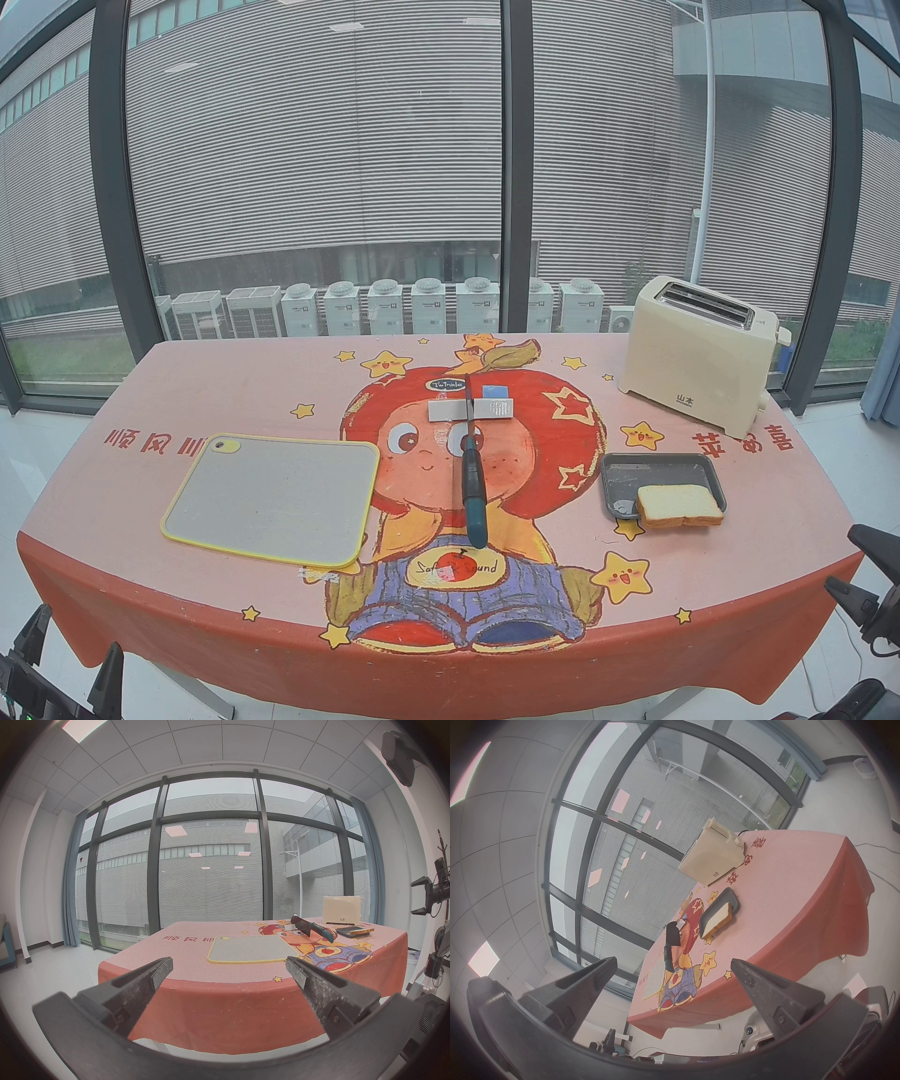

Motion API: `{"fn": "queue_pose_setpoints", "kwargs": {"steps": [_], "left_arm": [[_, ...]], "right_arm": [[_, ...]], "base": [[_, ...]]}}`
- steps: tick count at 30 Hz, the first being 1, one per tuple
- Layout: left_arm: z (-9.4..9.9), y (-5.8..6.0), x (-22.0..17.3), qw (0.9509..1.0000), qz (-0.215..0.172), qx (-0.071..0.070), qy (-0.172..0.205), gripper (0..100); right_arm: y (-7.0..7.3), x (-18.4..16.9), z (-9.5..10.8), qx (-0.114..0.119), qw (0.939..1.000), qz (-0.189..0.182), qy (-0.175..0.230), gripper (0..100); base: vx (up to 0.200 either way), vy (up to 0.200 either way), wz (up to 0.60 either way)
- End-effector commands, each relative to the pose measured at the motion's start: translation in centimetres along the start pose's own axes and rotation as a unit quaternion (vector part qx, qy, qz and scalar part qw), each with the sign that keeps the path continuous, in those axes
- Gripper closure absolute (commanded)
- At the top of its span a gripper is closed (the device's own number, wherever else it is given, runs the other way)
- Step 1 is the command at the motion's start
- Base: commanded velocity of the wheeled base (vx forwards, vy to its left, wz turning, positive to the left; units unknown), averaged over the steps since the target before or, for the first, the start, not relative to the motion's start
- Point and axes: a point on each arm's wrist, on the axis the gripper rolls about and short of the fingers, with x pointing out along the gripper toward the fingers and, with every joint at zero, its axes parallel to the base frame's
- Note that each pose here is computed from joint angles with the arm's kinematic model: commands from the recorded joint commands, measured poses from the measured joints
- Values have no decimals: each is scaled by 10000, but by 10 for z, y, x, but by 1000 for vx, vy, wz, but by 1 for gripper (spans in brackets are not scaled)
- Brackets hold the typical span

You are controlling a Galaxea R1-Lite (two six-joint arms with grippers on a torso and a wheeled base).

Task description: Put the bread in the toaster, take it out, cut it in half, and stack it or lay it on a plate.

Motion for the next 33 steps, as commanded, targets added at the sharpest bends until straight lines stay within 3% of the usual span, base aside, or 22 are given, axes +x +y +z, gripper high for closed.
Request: {"fn": "queue_pose_setpoints", "kwargs": {"steps": [1,5,9,15,33], "left_arm": [[-5,0,1,10000,3,0,96,0],[-5,0,1,10000,3,0,96,0],[-5,0,1,10000,3,0,96,0],[-5,0,1,10000,3,0,96,0],[-5,0,1,10000,-5,0,96,0]], "right_arm": [[2,14,6,285,9990,-258,238,0],[8,22,13,702,9968,-251,271,0],[9,26,15,793,9960,-251,320,0],[11,46,21,1191,9910,-281,536,0],[15,63,24,1165,9902,-73,763,0]], "base": [[0,0,0],[0,0,0],[0,0,0],[0,0,0],[0,0,0]]}}
